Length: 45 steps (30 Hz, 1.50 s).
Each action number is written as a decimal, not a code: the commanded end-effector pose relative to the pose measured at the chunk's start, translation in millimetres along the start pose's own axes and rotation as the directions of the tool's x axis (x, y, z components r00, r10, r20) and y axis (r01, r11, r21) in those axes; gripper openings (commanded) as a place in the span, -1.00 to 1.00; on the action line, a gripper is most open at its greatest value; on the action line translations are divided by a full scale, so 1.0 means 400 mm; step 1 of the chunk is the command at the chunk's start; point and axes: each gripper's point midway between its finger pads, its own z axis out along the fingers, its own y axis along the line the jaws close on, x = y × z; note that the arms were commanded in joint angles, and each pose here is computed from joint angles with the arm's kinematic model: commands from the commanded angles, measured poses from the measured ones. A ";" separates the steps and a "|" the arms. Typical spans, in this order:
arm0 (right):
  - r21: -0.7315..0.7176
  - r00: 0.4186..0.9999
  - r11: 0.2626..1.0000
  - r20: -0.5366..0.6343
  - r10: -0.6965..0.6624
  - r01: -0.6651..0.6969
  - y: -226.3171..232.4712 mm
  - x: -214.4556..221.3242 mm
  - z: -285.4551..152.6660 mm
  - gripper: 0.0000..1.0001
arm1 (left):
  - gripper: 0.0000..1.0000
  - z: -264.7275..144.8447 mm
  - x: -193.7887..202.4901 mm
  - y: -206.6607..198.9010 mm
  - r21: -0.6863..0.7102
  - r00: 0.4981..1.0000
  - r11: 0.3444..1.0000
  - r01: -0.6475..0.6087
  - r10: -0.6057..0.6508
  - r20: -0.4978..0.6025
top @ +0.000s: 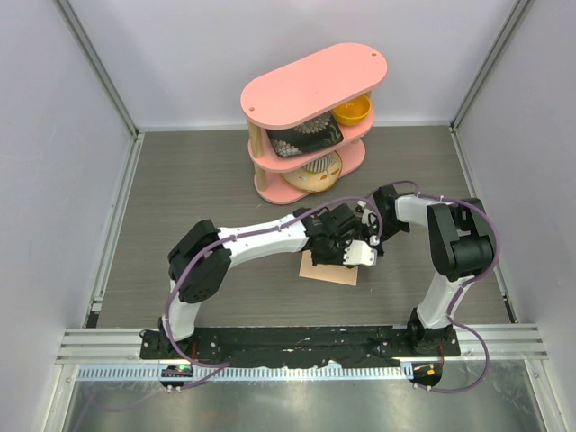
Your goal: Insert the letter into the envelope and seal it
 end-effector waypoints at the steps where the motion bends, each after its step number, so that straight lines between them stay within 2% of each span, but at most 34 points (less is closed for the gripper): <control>1: 0.151 0.997 0.987 0.056 -0.060 0.051 -0.080 -0.030 0.023 -0.98 | -1.00 -0.016 0.025 -0.019 0.017 0.999 1.000 0.004 -0.003 -0.045; 6: 0.151 0.996 0.987 0.060 -0.063 0.054 -0.078 -0.030 0.021 -0.98 | -1.00 -0.005 -0.007 0.013 -0.044 0.999 0.999 -0.021 0.020 -0.039; 10: 0.152 0.996 0.987 0.059 -0.062 0.053 -0.080 -0.030 0.022 -0.99 | -1.00 -0.040 -0.014 0.059 -0.142 0.998 0.988 -0.061 0.056 -0.040; 14: 0.152 0.996 0.987 0.057 -0.061 0.052 -0.080 -0.029 0.022 -0.98 | -1.00 -0.052 -0.012 0.073 -0.183 0.992 0.976 -0.115 0.104 -0.064; 21: 0.152 0.996 0.987 0.061 -0.061 0.051 -0.079 -0.031 0.021 -0.98 | -1.00 -0.014 -0.040 0.018 -0.162 0.972 0.960 -0.226 0.211 -0.105; 26: 0.151 0.997 0.987 0.058 -0.058 0.049 -0.080 -0.030 0.023 -0.98 | -1.00 0.014 -0.042 0.009 -0.138 0.966 0.960 -0.243 0.226 -0.129; 36: 0.151 0.997 0.987 0.057 -0.060 0.051 -0.080 -0.030 0.023 -0.98 | -1.00 0.026 -0.091 -0.006 -0.124 0.970 0.964 -0.237 0.227 -0.090; 41: 0.152 0.996 0.987 0.060 -0.060 0.050 -0.080 -0.029 0.021 -0.99 | -1.00 0.019 -0.038 0.034 -0.126 0.974 0.971 -0.203 0.187 -0.128; 45: 0.150 0.996 0.987 0.060 -0.058 0.049 -0.081 -0.031 0.021 -0.98 | -1.00 0.010 0.025 0.027 -0.099 0.961 0.968 -0.231 0.211 -0.177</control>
